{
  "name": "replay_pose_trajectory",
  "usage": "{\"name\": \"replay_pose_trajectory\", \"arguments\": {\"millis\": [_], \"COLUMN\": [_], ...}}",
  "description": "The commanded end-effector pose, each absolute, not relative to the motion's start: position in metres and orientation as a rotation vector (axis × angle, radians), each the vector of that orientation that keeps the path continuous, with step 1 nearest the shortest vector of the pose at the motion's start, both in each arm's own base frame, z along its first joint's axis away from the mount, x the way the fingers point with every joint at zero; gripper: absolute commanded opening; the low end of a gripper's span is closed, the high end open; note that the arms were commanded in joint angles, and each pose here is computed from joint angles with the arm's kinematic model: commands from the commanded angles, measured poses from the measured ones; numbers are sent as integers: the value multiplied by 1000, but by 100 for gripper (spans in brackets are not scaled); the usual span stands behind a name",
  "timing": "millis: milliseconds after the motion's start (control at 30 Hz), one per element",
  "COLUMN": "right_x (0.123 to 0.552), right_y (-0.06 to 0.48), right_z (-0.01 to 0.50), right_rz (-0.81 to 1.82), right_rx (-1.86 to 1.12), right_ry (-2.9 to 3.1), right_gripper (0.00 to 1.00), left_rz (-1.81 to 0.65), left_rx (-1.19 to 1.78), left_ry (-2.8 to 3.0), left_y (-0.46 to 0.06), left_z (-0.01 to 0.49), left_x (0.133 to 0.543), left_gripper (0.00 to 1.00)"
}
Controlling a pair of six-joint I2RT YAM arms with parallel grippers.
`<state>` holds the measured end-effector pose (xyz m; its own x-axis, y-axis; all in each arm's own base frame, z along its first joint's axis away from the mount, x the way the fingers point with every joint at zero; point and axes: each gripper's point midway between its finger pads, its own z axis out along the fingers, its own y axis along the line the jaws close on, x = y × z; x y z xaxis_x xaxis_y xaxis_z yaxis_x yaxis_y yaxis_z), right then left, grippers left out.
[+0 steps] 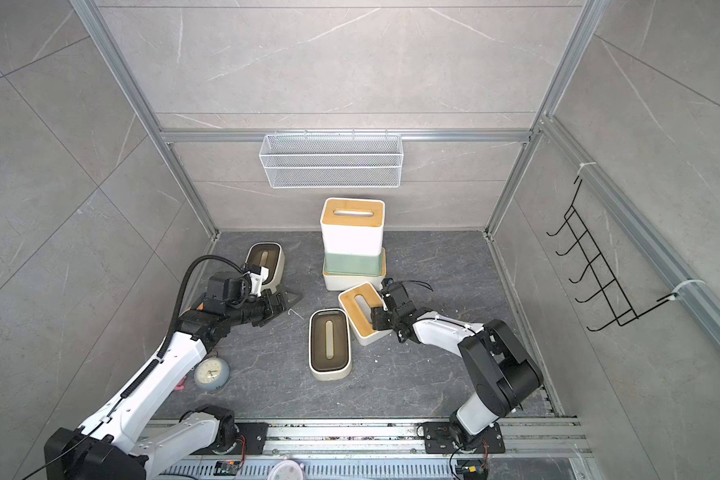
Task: Stack the tissue boxes
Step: Pick up the tissue box from the center of the board.
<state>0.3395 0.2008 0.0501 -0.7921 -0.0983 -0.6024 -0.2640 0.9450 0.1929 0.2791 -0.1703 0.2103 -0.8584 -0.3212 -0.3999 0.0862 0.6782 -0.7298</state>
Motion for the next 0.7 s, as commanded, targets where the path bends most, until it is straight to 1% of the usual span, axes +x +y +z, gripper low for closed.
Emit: {"name": "replay_pose_trajectory", "arguments": {"millis": [0,33,100,267,333,667], "right_x": [340,339,337,333,331,308], "right_y": [202,202,202,202,200,184], "right_z": [59,58,58,59,59,72], "right_rz": [330,329,335,338,332,347], "right_rx": [-291,-293,-295,-316,-320,-284], "right_ry": [2470,2471,2472,2482,2488,2458], "right_gripper": [62,62,57,53,49,45], "left_rz": [-1095,-1092,-1091,-1089,-1087,-1085], "left_rx": [-148,-146,-144,-139,-139,-116], "left_ry": [2355,2354,2355,2359,2360,2370], "left_y": [-173,-173,-173,-173,-173,-174], "left_z": [218,219,219,219,219,216], "left_x": [281,281,281,280,280,278], "left_gripper": [96,97,96,96,96,96]}}
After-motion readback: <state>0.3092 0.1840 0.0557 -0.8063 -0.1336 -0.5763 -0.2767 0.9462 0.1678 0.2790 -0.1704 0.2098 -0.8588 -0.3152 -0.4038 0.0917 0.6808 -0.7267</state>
